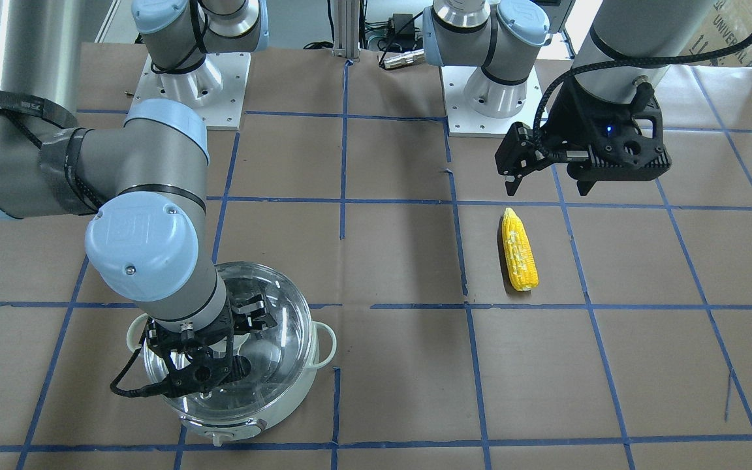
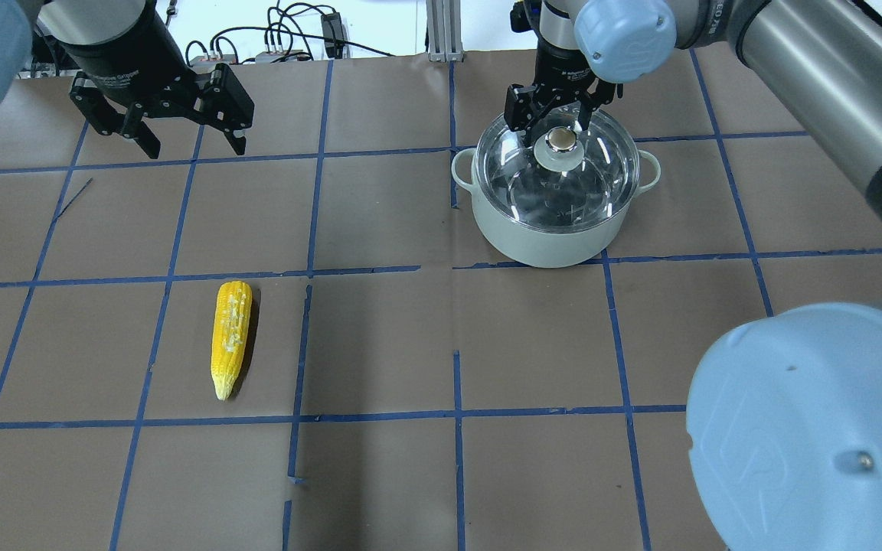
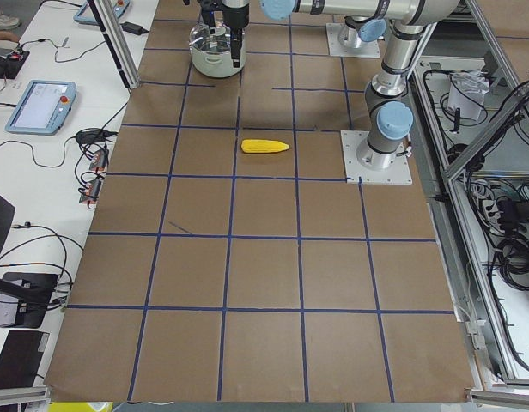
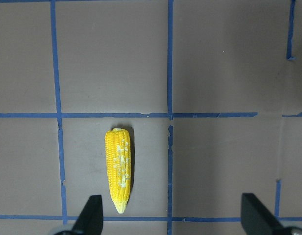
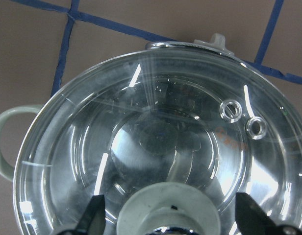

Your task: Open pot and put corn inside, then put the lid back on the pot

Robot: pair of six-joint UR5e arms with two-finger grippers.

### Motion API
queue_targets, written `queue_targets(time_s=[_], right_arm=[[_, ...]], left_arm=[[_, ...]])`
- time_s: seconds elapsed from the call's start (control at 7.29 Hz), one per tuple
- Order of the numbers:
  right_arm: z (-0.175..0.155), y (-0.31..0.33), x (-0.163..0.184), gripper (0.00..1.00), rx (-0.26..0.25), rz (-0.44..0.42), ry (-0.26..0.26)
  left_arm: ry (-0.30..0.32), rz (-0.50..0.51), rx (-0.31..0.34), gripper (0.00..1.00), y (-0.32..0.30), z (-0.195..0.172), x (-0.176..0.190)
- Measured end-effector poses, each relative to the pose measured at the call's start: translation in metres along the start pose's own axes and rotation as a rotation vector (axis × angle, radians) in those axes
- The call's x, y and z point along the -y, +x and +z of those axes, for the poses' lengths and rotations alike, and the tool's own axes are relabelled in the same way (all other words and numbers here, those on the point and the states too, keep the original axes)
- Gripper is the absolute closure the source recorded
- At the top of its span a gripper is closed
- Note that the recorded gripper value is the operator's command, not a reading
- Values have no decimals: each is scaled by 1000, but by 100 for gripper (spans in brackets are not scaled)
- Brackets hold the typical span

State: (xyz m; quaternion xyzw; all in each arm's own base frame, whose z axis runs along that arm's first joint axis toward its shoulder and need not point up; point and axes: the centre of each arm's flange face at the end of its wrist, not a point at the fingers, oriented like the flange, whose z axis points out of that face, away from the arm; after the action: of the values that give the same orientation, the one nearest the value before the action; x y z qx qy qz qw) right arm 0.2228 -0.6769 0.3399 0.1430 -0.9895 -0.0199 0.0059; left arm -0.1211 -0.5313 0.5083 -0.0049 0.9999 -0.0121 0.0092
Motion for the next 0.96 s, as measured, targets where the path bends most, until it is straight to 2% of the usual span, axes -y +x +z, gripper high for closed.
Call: queue_targets(time_s=[0.55, 0.96], right_arm=[[-6, 1, -10, 25, -16, 6, -29], [-7, 1, -12, 30, -24, 7, -43]], left_arm=[[3, -1, -5, 0, 0, -1, 0], [5, -2, -6, 0, 0, -3, 0]])
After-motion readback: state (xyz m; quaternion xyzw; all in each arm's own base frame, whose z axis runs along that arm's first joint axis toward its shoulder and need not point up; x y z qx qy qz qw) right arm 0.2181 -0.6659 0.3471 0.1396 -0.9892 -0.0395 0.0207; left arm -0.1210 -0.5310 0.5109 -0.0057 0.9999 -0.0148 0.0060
